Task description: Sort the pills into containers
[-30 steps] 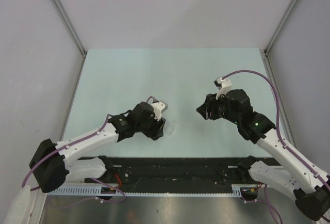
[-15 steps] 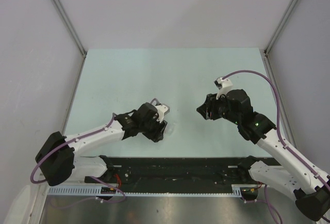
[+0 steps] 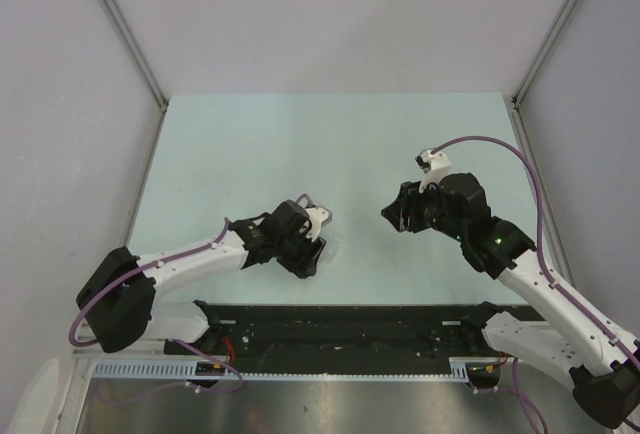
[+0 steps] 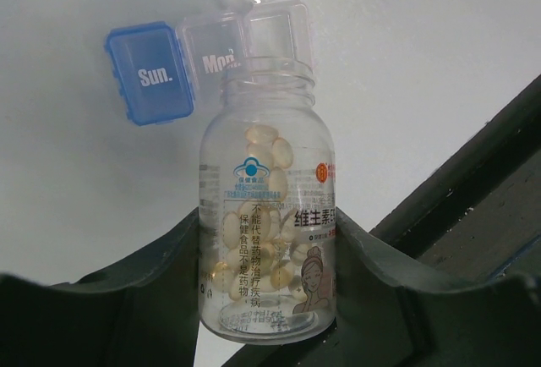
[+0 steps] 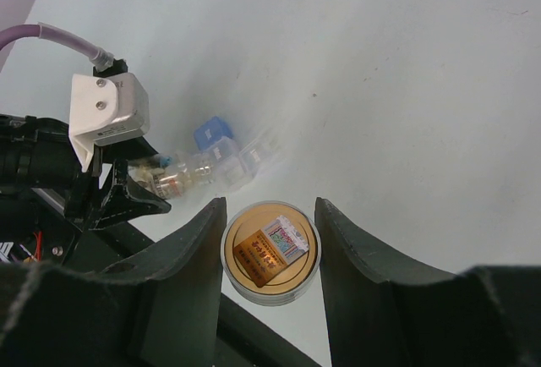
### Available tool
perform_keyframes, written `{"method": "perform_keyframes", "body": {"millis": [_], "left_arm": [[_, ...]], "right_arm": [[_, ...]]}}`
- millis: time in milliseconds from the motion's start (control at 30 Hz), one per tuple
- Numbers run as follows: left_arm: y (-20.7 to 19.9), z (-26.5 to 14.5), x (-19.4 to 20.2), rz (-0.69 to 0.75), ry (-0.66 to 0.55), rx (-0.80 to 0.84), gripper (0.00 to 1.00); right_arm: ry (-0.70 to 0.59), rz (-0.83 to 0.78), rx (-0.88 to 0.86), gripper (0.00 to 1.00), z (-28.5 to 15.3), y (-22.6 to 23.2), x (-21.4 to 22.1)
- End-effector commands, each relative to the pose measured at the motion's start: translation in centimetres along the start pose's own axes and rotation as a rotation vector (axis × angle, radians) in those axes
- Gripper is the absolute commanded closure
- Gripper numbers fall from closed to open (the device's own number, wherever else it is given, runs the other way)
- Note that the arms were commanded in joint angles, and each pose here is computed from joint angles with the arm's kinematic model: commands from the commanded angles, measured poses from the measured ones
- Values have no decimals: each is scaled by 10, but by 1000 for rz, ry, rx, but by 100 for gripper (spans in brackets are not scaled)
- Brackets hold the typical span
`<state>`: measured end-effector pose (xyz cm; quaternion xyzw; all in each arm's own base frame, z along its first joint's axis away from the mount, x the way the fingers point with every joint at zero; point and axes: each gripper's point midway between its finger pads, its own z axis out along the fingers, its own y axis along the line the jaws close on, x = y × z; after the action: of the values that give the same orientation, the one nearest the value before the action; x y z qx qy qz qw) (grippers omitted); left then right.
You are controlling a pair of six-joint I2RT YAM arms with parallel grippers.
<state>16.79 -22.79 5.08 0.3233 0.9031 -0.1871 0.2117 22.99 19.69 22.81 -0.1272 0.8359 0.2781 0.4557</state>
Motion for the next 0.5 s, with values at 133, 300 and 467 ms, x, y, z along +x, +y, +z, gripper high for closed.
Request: {"method": "perform_keyframes", "body": {"millis": [133,300,467], "left_arm": [[-8,-1,-19,42,-24,36,100],[-8,0,-21,42,-13,30,99],[-6,-1,-23,40,7,14,100]], "right_arm": [[-30,3,-19,100,-2,4,-7],[-30,4,-19,100,-2,3,-7],[-33,4,-19,100,-2,3,-7]]}}
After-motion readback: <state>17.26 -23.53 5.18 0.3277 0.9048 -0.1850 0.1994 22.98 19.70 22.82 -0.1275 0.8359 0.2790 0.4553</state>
